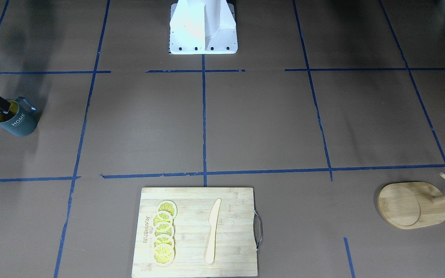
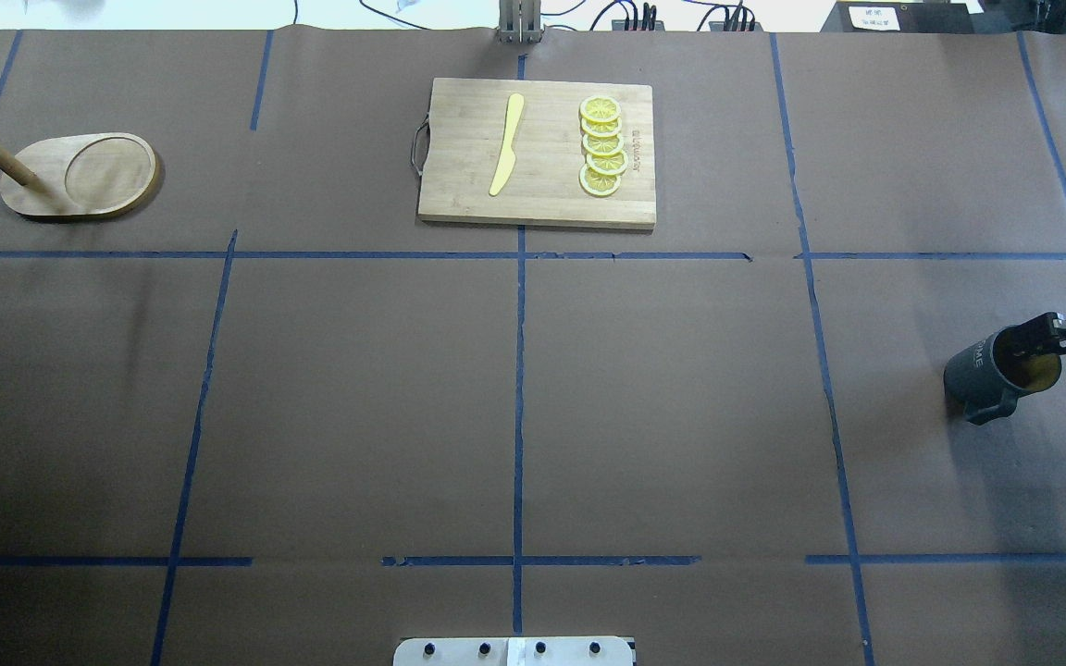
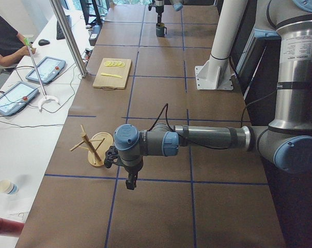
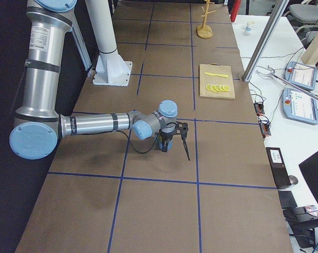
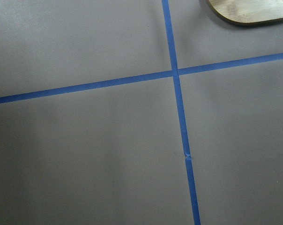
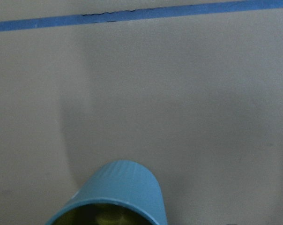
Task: Hang cup on storage rack
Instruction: 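Lower the right gripper onto the teal mug and grasp its rim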
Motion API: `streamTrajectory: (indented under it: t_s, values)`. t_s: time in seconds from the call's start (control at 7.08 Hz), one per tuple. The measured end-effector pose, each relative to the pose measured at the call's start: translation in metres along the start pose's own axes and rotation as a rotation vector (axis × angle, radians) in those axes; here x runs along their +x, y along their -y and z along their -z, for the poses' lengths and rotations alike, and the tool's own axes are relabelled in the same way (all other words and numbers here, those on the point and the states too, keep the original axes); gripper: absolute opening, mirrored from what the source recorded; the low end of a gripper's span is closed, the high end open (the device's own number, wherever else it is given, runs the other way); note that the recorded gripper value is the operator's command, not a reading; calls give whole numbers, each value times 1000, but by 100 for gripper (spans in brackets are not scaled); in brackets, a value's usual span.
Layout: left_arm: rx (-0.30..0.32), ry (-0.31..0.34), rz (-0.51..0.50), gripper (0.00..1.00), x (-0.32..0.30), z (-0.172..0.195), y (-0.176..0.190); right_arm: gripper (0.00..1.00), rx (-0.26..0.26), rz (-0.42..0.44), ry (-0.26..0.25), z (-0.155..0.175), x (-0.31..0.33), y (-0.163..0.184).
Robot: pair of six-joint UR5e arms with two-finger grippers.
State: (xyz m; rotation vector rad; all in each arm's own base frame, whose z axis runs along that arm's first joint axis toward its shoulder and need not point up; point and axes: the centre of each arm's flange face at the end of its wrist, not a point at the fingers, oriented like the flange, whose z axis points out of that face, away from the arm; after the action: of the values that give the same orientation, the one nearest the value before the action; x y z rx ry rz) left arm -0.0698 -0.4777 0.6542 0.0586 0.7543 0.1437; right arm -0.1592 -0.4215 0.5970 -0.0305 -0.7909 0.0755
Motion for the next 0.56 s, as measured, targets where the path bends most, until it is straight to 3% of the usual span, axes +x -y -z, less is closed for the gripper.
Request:
streamTrajectory:
  t_s: [0.56]
  values:
    - [1, 0, 0, 100, 0, 1, 0, 0, -17, 3, 24, 2, -3, -3]
